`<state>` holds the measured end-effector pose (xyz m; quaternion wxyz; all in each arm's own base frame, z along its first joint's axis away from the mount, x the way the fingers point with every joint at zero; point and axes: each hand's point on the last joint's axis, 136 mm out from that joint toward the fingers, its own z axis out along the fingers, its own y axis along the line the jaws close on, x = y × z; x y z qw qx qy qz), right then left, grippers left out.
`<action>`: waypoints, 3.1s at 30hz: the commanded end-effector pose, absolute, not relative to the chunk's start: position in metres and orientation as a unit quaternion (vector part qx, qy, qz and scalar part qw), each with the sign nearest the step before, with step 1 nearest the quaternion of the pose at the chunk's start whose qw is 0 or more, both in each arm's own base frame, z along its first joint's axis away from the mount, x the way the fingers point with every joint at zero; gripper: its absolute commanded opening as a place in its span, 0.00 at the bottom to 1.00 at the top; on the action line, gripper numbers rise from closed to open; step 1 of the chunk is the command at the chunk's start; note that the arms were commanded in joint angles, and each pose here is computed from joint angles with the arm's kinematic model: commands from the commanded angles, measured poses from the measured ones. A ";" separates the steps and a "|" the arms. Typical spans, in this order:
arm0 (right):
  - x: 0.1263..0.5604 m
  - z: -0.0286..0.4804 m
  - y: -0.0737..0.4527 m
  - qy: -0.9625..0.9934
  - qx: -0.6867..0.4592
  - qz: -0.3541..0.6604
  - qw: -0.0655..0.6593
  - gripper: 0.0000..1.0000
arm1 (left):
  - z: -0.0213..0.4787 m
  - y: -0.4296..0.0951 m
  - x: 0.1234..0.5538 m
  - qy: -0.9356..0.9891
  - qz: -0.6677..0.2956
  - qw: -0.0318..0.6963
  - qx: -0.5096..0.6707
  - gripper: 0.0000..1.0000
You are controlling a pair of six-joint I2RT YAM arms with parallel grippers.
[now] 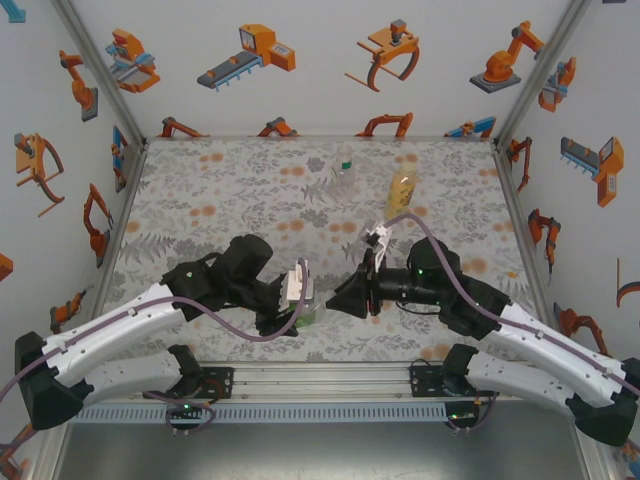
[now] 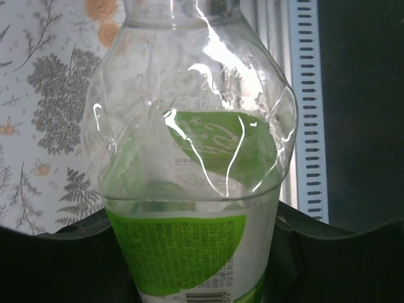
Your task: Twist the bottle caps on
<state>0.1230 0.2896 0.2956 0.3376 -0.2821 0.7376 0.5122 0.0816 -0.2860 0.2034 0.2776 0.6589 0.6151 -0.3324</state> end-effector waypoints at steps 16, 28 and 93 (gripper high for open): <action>0.165 0.227 0.281 0.847 0.182 0.487 0.113 0.00 | 0.232 -0.303 0.098 0.578 -0.323 0.359 0.658 0.00; 0.157 0.312 0.282 0.805 -0.086 0.512 0.288 0.61 | 0.223 -0.302 0.086 0.577 -0.344 0.322 0.667 0.00; 0.080 0.326 0.303 0.472 -0.677 0.384 0.414 0.41 | 0.233 -0.295 0.070 0.570 -0.380 0.304 0.663 0.00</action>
